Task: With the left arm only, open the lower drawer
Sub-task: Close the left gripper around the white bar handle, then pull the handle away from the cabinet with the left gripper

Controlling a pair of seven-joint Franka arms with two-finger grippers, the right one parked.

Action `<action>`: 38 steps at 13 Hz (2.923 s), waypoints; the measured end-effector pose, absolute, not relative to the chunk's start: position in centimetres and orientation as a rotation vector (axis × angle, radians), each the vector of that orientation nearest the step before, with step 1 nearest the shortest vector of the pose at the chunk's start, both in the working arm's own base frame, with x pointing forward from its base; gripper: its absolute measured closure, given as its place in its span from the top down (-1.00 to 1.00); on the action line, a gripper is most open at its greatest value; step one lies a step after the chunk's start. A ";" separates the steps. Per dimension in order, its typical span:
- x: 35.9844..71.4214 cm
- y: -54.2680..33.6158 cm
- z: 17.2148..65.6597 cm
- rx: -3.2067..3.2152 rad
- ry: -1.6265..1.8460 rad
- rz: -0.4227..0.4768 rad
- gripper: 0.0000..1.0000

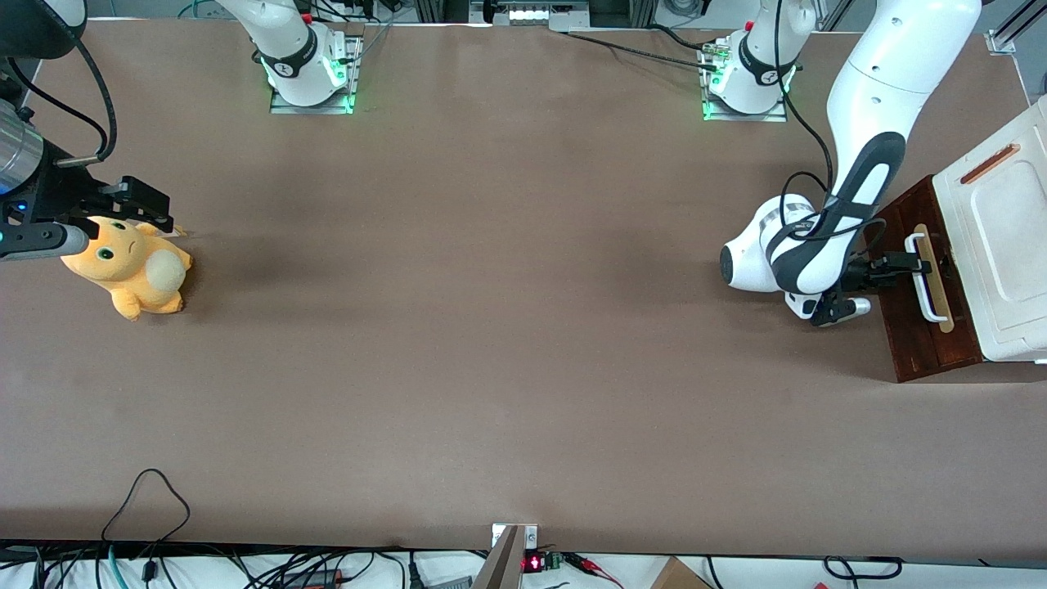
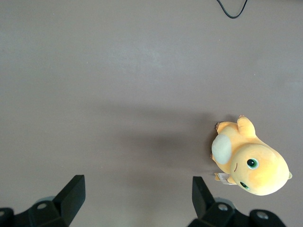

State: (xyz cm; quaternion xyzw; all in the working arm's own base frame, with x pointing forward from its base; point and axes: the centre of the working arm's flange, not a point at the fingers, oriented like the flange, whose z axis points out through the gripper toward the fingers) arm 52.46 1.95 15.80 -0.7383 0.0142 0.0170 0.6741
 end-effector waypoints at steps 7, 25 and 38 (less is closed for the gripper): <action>51.8 3.3 15.6 -1.621 0.029 0.048 0.48; 51.6 3.8 15.3 -1.601 0.015 0.038 -0.65; 50.4 -6.7 16.1 -1.630 0.106 -0.057 -0.65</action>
